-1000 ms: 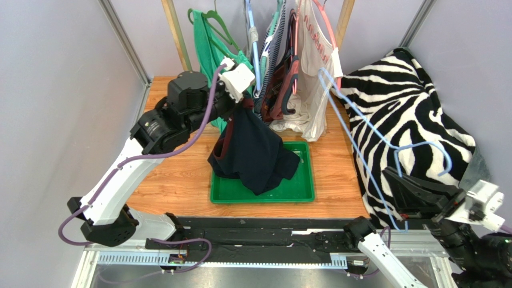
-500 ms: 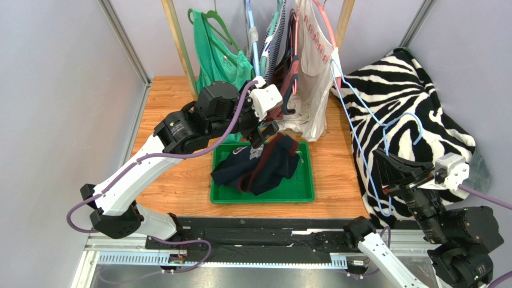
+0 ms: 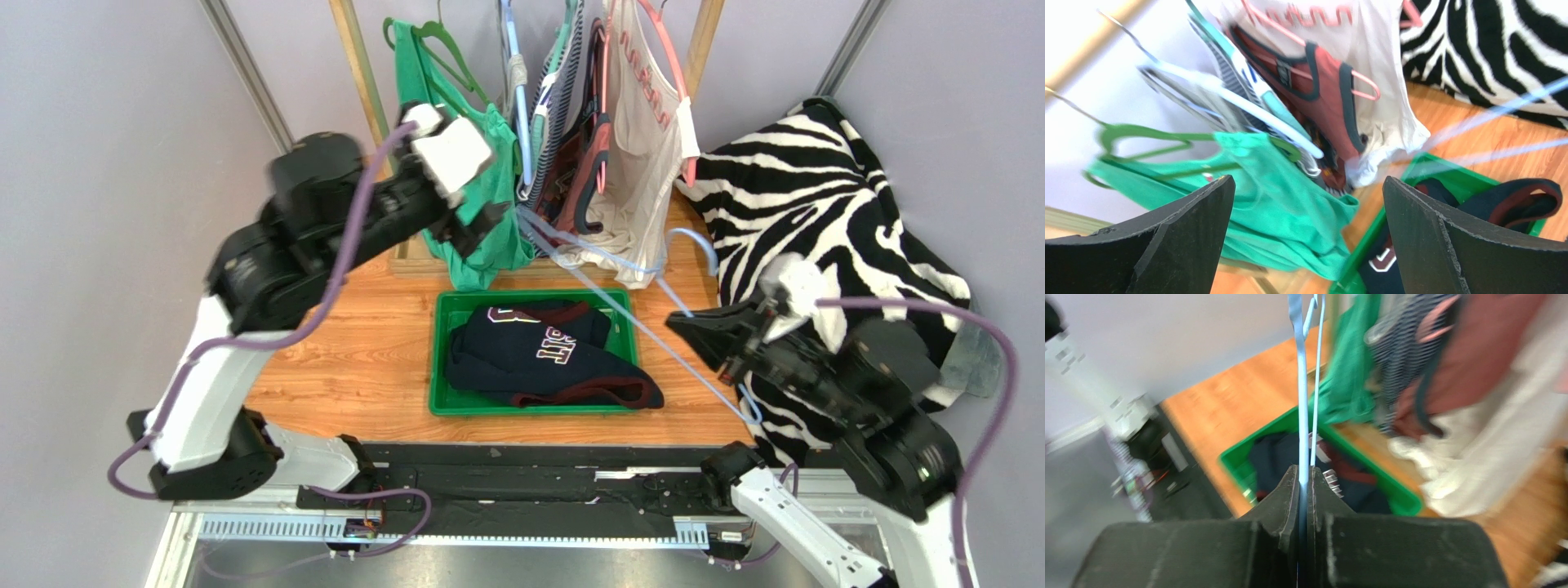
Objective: Remove the tank top from the hanger
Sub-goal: Place the hanger at the clothesline.
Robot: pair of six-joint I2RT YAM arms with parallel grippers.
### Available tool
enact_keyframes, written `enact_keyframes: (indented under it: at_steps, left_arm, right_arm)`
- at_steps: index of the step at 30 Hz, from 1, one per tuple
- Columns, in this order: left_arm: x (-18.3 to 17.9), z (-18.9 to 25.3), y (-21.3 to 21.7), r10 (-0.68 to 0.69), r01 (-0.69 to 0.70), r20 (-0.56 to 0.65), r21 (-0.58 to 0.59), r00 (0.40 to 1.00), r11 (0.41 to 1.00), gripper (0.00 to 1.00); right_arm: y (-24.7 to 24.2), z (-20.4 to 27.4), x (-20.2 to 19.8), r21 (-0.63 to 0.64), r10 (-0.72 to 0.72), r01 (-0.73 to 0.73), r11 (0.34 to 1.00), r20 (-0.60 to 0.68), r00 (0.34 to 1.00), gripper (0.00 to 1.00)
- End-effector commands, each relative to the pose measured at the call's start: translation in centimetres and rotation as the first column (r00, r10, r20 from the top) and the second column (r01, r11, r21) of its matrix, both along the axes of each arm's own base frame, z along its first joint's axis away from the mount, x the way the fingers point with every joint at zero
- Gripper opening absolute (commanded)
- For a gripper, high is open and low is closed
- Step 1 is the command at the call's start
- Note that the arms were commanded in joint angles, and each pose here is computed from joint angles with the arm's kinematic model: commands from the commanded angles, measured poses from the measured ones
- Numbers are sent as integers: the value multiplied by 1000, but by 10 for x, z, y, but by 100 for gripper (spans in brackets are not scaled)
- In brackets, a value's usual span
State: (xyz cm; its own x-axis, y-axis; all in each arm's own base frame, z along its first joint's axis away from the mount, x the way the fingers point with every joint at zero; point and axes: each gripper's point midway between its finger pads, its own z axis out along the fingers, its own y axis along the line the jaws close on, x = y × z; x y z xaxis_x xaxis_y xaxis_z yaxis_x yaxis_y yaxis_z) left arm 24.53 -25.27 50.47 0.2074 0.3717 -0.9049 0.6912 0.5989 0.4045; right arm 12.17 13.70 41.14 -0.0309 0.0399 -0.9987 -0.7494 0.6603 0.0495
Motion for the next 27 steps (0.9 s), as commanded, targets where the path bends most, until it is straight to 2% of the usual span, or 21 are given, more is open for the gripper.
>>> enact_keyframes:
  at_steps: [1, 4, 9, 14, 16, 19, 22, 25, 26, 27]
  left_arm:
    - [-75, 19, 35, -253, 249, 76, 55, 965, 967, 99]
    - [-112, -12, 44, -393, 390, -3, 135, 920, 911, 99]
    - [-125, -50, 47, -443, 457, -115, 166, 889, 874, 99]
    - [-144, -99, 36, -523, 585, -303, 168, 797, 794, 99]
    - [-151, -113, 33, -541, 626, -365, 169, 757, 762, 98]
    - [-149, -120, 30, -536, 637, -404, 172, 741, 752, 95]
    - [-158, -121, 30, -558, 669, -438, 148, 705, 729, 92]
    - [-169, -127, 33, -568, 698, -488, 128, 663, 705, 83]
    - [-171, -128, 33, -571, 705, -495, 127, 654, 698, 75]
    - [-173, -130, 33, -575, 712, -505, 120, 644, 692, 72]
  right_arm:
    - [50, -21, -23, -32, 360, -368, 929, -144, 922, 0]
    - [61, -26, -22, -51, 436, -448, 893, -150, 887, 0]
    - [72, -28, -18, -75, 507, -518, 852, -127, 852, 0]
    - [86, -26, -16, -106, 571, -578, 809, -88, 816, 0]
    - [94, -32, -11, -118, 578, -589, 799, -116, 808, 0]
    - [107, -38, -15, -161, 606, -620, 768, -127, 785, 0]
    - [112, -37, -12, -179, 605, -619, 765, -127, 786, 0]
    - [112, -30, -11, -185, 601, -608, 772, -97, 793, 0]
    - [111, -28, -11, -186, 601, -605, 774, -88, 795, 0]
    - [111, -26, -10, -190, 598, -601, 776, -80, 798, 0]
